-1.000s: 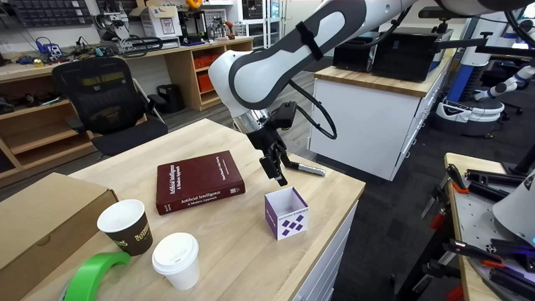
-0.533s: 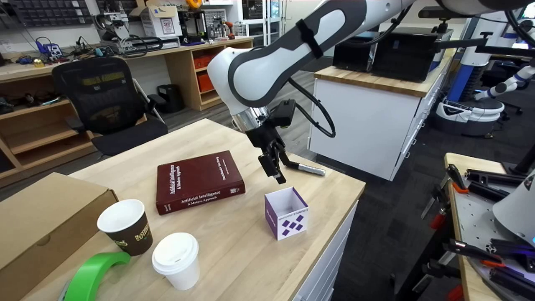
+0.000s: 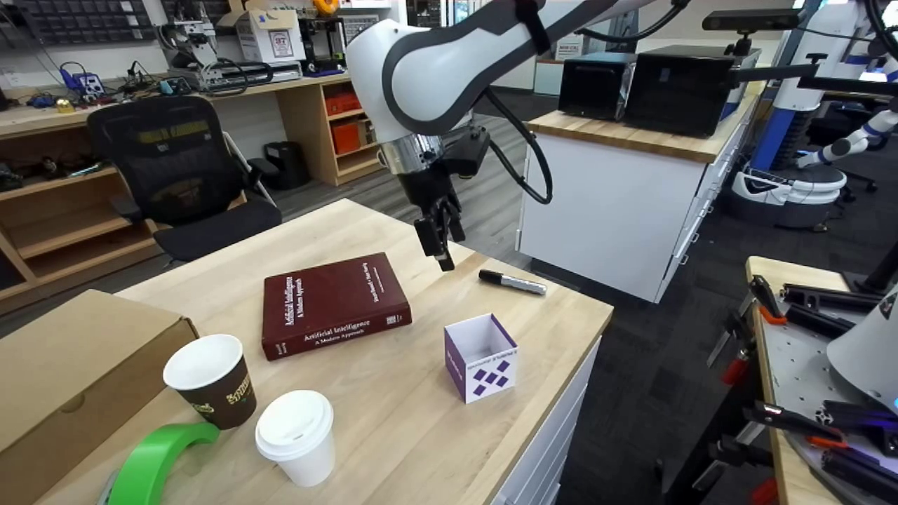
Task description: Pick the marker and put it in the box
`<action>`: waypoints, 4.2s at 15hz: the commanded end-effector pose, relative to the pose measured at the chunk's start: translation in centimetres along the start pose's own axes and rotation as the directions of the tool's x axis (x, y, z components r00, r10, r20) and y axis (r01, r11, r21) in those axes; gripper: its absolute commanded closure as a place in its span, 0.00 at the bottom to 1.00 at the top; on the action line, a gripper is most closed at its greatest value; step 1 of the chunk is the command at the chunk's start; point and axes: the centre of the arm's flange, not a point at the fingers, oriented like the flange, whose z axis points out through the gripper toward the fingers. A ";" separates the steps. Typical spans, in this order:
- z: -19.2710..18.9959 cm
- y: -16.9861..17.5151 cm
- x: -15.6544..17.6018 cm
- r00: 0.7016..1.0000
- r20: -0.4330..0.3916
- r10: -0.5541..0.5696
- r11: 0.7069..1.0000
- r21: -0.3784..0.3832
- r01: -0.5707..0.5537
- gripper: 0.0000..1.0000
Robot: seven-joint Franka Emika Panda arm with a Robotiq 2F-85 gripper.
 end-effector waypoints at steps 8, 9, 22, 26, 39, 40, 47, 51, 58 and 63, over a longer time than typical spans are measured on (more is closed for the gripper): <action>-0.4 5.5 -4.9 0.947 -0.229 0.224 0.972 -0.017 -0.234 0.00; 0.0 5.6 -5.2 0.943 -0.234 0.236 0.969 -0.015 -0.246 0.00; 4.3 6.4 -9.9 0.923 -0.251 0.292 0.955 0.037 -0.293 0.00; 5.7 7.0 -10.3 0.915 -0.245 0.320 0.946 0.036 -0.321 0.00; 8.8 7.9 -9.8 0.914 -0.253 0.317 0.948 0.065 -0.311 0.00; 9.0 8.1 -9.8 0.914 -0.250 0.320 0.947 0.068 -0.313 0.00; 10.0 9.0 -9.7 0.914 -0.231 0.334 0.942 0.087 -0.323 0.00; 10.8 9.2 -9.4 0.916 -0.219 0.335 0.942 0.092 -0.323 0.00; 11.6 9.5 -9.2 0.921 -0.216 0.325 0.945 0.102 -0.309 0.00; 11.9 9.6 -9.0 0.922 -0.220 0.317 0.948 0.106 -0.301 0.00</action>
